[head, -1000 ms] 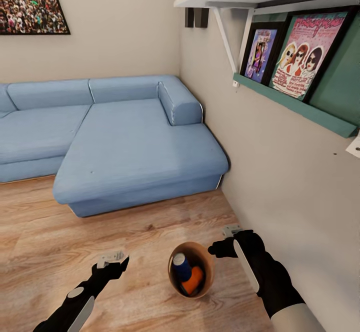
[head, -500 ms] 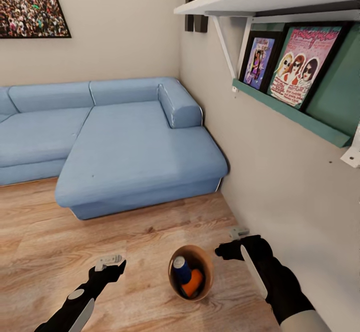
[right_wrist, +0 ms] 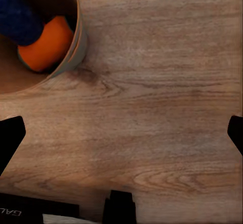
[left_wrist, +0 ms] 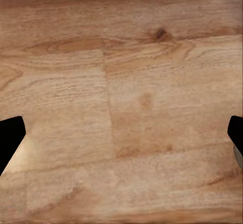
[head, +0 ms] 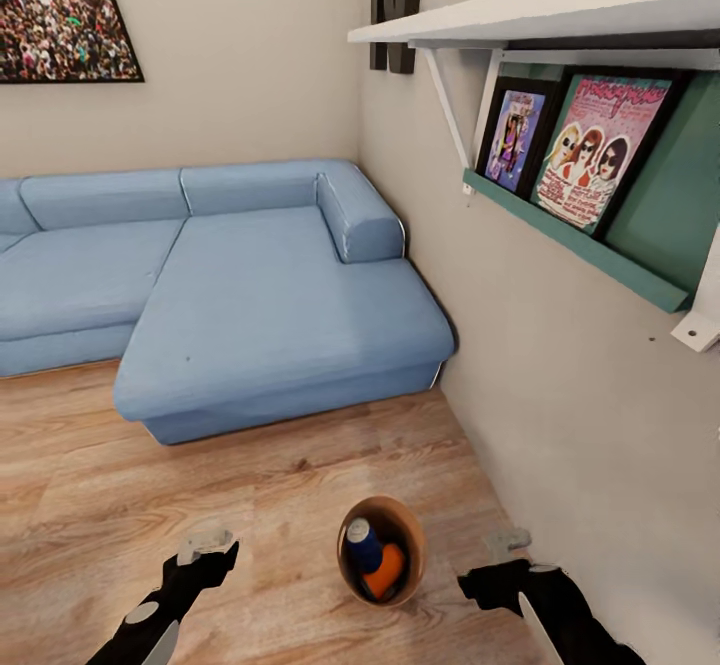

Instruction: Put the three can of soda from the living room inside the tash can in the kitchen.

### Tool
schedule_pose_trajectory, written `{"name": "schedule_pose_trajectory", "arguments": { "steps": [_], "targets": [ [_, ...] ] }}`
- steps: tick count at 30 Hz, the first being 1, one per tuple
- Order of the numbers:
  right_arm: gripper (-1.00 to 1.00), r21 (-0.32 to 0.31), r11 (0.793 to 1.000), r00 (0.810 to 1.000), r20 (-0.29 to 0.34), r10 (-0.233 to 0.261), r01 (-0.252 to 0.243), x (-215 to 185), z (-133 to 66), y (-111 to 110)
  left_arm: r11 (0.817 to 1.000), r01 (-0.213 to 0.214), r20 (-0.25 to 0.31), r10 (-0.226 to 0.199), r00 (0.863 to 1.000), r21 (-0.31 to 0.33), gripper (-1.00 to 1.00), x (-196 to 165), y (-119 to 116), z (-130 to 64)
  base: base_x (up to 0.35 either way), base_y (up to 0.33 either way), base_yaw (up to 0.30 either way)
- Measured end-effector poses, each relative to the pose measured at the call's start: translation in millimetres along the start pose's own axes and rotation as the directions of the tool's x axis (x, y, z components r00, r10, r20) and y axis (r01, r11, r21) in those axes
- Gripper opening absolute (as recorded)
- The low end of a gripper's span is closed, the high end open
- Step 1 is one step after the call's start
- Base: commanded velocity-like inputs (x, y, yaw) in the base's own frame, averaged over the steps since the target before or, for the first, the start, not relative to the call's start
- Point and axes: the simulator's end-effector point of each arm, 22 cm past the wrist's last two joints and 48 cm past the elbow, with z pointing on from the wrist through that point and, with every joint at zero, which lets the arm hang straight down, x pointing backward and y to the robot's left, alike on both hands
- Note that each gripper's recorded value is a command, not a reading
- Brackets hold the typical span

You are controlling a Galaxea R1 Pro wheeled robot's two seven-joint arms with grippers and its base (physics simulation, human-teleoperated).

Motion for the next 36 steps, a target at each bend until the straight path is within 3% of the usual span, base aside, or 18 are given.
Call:
{"name": "schedule_pose_trajectory", "arguments": {
  "steps": [9,15,17,19,28,36],
  "targets": [
    [1.00,0.009,1.000,1.000,0.011,-0.004,0.004,53.3,-1.2,-7.2,0.997,-0.018,-0.042,0.014,0.999,-0.078,1.00,62.1,37.0,-24.8,0.000,0.000,0.000],
    [1.00,0.023,1.000,1.000,-0.009,0.001,-0.001,87.8,3.1,-17.2,0.992,-0.069,-0.159,0.051,0.986,-0.108,1.00,123.2,57.8,-57.4,0.000,0.000,0.000],
    [1.00,0.031,1.000,1.000,-0.018,0.005,-0.004,106.0,6.3,-21.3,0.988,-0.098,-0.234,0.067,0.970,-0.123,1.00,159.3,70.9,-79.0,0.000,0.000,0.000],
    [1.00,0.033,0.999,1.000,-0.023,0.006,-0.005,111.4,4.7,-22.5,0.986,-0.105,-0.252,0.071,0.965,-0.126,1.00,171.3,74.5,-91.4,0.000,0.000,0.000],
    [1.00,0.053,0.999,0.998,-0.058,0.016,-0.013,160.0,-0.3,-31.1,0.984,-0.125,-0.284,0.084,0.955,-0.130,1.00,202.0,83.3,-137.6,0.000,0.000,0.000],
    [1.00,0.068,0.997,0.993,-0.117,0.026,-0.018,214.5,-13.0,-37.6,0.983,-0.132,-0.234,0.100,0.967,-0.128,1.00,194.6,83.9,-159.1,0.000,0.000,0.000]
  ]
}}
